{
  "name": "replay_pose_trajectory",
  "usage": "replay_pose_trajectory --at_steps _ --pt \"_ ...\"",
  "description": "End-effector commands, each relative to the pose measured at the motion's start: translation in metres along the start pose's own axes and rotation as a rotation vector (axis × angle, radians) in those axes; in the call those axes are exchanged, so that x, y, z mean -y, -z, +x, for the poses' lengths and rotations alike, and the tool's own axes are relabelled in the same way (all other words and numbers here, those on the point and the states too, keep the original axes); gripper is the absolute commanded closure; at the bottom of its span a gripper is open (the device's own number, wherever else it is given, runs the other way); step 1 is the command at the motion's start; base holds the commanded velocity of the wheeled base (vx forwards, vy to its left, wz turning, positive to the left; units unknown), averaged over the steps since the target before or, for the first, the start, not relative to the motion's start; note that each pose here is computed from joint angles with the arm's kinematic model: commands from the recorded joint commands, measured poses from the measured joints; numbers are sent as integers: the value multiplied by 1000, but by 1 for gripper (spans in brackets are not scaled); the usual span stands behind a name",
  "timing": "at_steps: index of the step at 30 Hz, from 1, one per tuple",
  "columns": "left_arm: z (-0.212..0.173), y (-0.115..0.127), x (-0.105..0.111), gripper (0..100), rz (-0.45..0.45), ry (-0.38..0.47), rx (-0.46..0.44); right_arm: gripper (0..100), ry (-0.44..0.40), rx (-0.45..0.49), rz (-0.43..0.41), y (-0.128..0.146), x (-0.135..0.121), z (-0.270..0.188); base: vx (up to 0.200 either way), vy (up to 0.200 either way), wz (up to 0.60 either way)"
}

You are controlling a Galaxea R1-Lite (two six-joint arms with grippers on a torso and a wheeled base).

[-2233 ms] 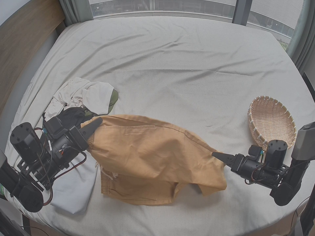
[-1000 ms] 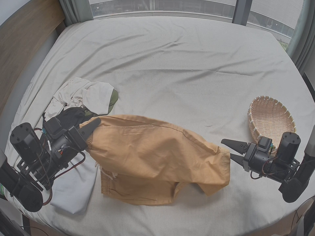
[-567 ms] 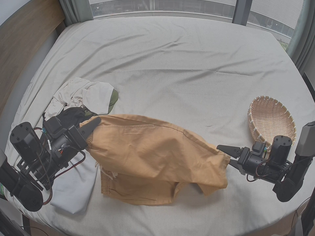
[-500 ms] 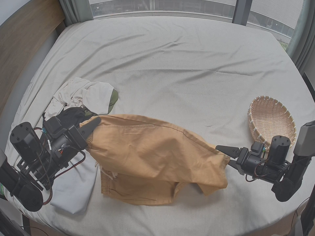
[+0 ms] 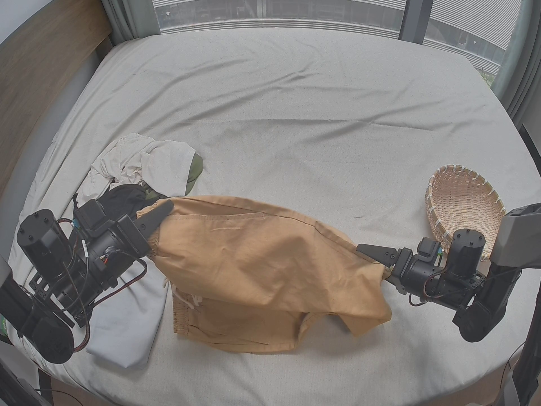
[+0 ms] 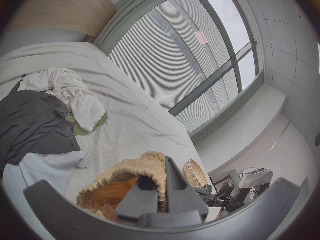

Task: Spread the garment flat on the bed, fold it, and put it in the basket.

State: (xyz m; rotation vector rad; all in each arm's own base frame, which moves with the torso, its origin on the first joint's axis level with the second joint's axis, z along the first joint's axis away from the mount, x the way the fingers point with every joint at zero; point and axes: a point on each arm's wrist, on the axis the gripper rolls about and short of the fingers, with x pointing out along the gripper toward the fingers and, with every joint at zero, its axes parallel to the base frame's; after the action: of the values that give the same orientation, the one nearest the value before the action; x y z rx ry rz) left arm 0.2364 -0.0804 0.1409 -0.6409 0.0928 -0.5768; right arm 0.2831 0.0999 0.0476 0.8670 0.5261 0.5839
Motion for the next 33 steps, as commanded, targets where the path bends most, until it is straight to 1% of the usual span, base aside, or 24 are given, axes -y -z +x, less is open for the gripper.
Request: replay_pose_trajectory --at_steps 1,4,8,14,18,25,33 --pt "0 -1 1 100 0 4 3 0 -1 3 -4 -2 3 5 0 0 0" --pt "0 -1 1 100 1 4 6 0 8 2 -1 -2 7 6 0 0 0" --pt "0 -1 0 100 1 2 5 0 35 16 -30 -6 16 4 0 0 0" --pt "1 -1 0 100 1 1 4 0 30 14 -42 -6 15 4 0 0 0" --pt "0 0 0 100 -1 -1 1 0 17 5 -71 -3 12 8 0 0 0" --pt "0 -1 -1 100 0 -3 4 0 -14 -11 -84 1 3 10 0 0 0" --pt "-1 0 -3 100 -1 -11 -1 0 -56 31 -110 -10 -12 4 0 0 0"
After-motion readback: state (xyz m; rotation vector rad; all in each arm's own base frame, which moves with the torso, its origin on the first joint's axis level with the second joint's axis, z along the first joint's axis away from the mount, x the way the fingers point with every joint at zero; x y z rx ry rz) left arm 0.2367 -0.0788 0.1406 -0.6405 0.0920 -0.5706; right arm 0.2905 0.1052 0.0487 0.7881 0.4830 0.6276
